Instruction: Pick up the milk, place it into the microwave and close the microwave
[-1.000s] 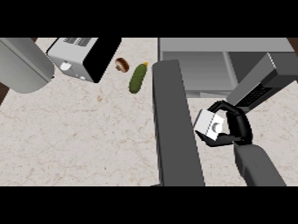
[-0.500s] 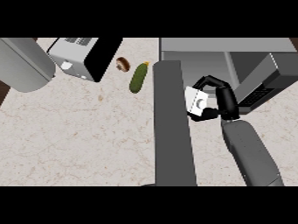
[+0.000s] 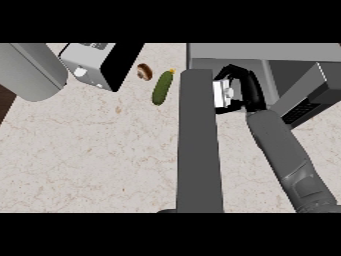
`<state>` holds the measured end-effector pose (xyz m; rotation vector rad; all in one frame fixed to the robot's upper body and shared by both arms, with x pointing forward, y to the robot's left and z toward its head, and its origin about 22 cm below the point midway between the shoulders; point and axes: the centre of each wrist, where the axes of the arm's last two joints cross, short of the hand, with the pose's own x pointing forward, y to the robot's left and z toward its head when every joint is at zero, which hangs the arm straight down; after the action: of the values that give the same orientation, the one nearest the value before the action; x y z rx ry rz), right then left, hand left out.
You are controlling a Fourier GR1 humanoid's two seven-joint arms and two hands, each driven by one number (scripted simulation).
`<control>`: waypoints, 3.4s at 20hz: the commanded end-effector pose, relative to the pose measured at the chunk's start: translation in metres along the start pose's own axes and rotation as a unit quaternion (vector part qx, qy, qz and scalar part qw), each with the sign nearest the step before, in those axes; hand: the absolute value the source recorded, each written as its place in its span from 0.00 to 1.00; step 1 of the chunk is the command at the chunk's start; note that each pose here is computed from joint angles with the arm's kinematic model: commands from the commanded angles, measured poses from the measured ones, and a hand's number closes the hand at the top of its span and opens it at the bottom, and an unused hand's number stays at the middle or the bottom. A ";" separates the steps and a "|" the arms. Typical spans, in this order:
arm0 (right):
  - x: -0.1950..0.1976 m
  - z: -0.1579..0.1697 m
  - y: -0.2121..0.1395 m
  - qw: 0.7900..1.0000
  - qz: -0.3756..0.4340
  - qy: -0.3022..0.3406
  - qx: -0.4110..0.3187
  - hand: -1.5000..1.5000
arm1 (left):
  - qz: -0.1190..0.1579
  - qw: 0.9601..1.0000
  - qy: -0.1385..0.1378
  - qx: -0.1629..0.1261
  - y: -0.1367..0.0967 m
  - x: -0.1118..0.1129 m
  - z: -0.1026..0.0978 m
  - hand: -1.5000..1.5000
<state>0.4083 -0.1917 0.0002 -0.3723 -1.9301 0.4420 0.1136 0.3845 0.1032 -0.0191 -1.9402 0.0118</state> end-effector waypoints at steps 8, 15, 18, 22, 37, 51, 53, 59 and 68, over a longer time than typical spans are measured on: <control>0.005 -0.033 -0.027 0.994 0.074 0.021 -0.073 1.00 | 0.014 0.999 -0.003 -0.032 -0.007 -0.006 -0.016 0.00; 0.010 -0.045 -0.045 0.976 0.172 -0.009 -0.131 1.00 | 0.017 0.999 -0.004 -0.037 -0.011 -0.010 -0.024 0.00; 0.001 -0.038 -0.051 0.971 0.200 -0.010 -0.128 1.00 | 0.009 0.999 -0.004 -0.038 -0.002 -0.009 -0.029 0.00; -0.009 -0.030 -0.061 0.964 0.235 0.004 -0.122 1.00 | 0.010 0.999 -0.015 -0.045 -0.011 -0.009 -0.037 0.00; -0.008 -0.032 -0.066 0.952 0.277 0.021 -0.128 0.00 | 0.003 0.997 0.011 -0.076 -0.015 -0.027 -0.044 0.00; -0.008 -0.029 -0.053 0.994 0.080 0.006 -0.075 0.00 | 0.027 0.985 0.021 -0.168 -0.037 -0.046 -0.054 0.00; -0.004 -0.032 -0.044 0.995 0.058 0.010 -0.081 0.00 | 0.034 0.986 0.010 -0.162 -0.037 -0.050 -0.059 0.00; -0.031 0.001 -0.043 0.997 -0.040 0.024 -0.066 0.00 | 0.047 0.981 0.010 -0.187 -0.051 -0.048 -0.062 0.00; -0.059 0.053 -0.018 0.982 -0.177 0.047 -0.035 0.00 | 0.064 0.972 0.035 -0.223 -0.075 -0.054 -0.063 1.00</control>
<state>0.3973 -0.2420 -0.0352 -0.2046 -1.8899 0.1832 0.1949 0.3124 0.0815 -0.4110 -1.8655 -0.3177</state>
